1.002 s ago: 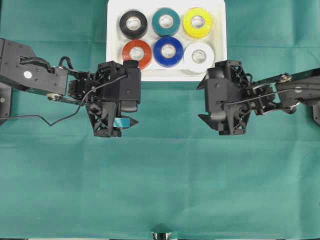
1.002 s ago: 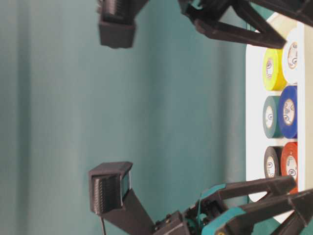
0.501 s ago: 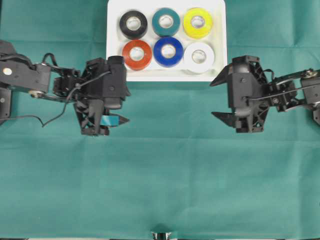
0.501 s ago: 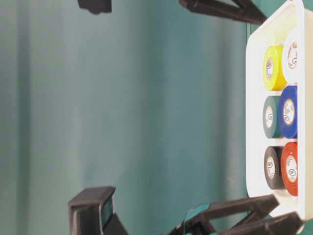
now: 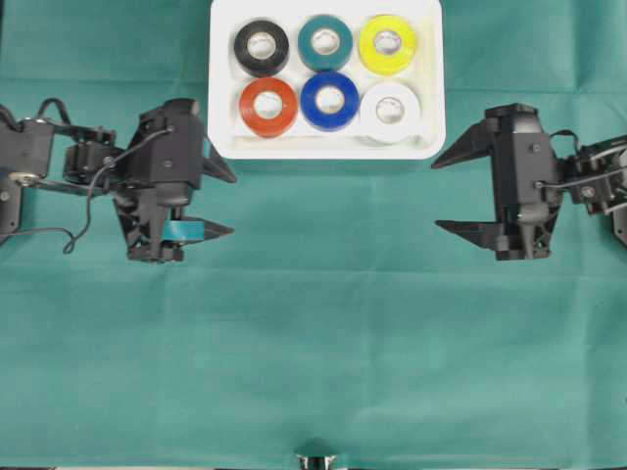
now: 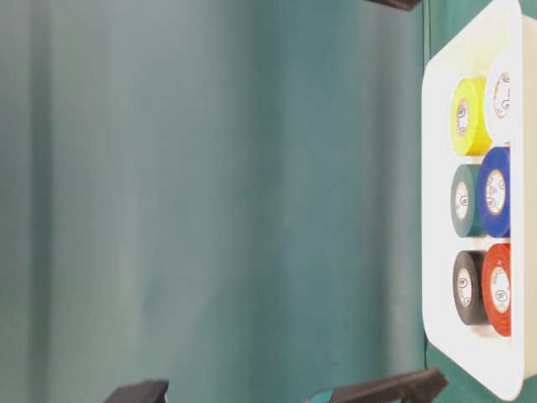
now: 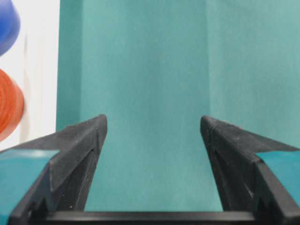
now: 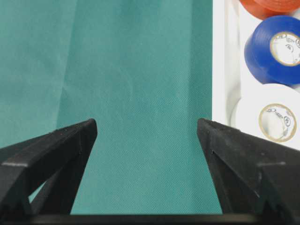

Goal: Put the tape alternately from left to right into the white case.

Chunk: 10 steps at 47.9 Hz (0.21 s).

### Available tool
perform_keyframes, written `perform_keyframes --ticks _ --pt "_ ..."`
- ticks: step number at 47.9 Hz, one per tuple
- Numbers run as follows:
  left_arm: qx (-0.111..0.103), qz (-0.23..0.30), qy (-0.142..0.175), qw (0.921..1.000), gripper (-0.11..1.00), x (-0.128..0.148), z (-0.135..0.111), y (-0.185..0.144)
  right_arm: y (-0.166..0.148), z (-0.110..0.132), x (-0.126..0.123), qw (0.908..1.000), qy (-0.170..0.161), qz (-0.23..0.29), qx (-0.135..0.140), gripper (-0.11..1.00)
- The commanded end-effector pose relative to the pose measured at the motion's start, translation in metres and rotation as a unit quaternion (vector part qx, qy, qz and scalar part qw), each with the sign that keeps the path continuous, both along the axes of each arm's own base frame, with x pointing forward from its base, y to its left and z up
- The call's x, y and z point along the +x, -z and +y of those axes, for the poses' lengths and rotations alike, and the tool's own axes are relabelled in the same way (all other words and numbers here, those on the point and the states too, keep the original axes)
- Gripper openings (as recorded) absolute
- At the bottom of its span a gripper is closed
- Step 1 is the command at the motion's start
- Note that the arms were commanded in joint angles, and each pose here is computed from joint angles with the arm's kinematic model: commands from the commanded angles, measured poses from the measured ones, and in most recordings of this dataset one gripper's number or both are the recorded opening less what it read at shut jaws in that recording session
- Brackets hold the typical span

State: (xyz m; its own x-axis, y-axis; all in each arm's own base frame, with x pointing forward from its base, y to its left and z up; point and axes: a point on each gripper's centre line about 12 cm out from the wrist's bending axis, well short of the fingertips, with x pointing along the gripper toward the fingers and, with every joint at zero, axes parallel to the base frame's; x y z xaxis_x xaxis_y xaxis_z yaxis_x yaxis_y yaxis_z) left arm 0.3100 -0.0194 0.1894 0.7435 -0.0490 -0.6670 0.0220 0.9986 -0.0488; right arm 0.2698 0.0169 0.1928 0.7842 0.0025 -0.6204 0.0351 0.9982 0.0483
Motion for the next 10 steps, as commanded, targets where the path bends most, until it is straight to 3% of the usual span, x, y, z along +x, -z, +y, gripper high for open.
perform_keyframes --ticks 1,10 --pt "-0.001 -0.032 0.002 0.9995 0.8 -0.003 -0.001 -0.013 -0.011 -0.001 -0.003 0.9997 -0.002 -0.026 0.004 0.72" --pt "-0.002 -0.06 0.002 0.9982 0.8 -0.018 0.0 -0.017 -0.017 -0.002 -0.014 0.9987 -0.003 -0.05 0.009 0.72"
